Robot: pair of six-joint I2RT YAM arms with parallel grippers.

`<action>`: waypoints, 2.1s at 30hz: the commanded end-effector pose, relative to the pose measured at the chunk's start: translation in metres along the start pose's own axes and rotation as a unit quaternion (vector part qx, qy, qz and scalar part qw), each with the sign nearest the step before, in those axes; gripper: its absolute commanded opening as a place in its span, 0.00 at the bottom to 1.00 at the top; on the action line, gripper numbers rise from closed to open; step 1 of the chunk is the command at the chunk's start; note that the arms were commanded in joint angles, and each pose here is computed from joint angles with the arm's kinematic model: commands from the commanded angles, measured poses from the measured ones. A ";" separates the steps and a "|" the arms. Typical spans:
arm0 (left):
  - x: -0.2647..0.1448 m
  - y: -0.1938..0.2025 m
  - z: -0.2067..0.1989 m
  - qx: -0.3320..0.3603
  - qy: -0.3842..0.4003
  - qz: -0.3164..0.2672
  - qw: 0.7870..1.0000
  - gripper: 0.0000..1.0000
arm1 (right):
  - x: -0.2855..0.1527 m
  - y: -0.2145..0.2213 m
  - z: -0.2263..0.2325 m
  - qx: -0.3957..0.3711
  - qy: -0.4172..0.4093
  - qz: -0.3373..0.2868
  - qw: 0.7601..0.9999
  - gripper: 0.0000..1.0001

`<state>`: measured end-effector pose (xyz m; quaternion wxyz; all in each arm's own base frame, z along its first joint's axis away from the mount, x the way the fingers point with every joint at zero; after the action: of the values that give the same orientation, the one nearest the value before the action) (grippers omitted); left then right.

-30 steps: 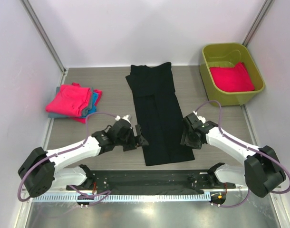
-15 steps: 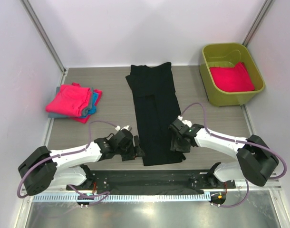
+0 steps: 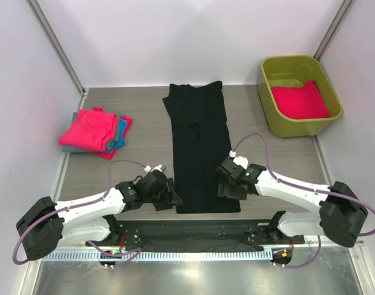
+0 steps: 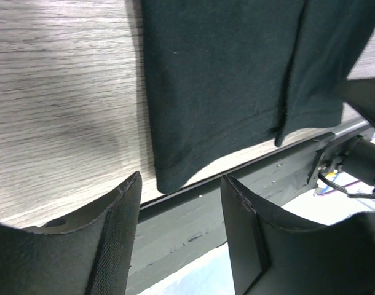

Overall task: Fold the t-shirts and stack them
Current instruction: Fold the tshirt

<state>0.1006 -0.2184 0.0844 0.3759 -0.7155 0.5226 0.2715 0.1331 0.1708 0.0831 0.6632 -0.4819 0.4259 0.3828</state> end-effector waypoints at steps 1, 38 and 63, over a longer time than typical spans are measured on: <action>0.004 0.004 0.003 -0.002 -0.006 0.010 1.000 0.55 | -0.009 0.000 -0.018 0.020 0.026 -0.021 0.999 0.61; 0.020 0.016 0.012 -0.010 -0.001 0.019 1.000 0.00 | -0.001 0.031 -0.045 0.021 0.035 0.035 0.999 0.40; -0.035 -0.135 -0.043 -0.042 0.047 -0.140 0.988 0.00 | -0.046 -0.161 0.027 0.058 -0.004 -0.164 0.985 0.01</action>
<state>0.1994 -0.2175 0.1590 0.3338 -0.8103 0.4310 0.2148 0.2264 0.1550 0.1607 0.7330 -0.4851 0.3940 0.2686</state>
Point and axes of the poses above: each gripper's point midway between its finger pads, its own x axis out along the fingers, its own z axis along the line the jaws close on, y = z × x, the point moved 5 cm from there along -x, back along the fingers, and after that the axes turned 5 degrees about x, right-handed, at the moved point
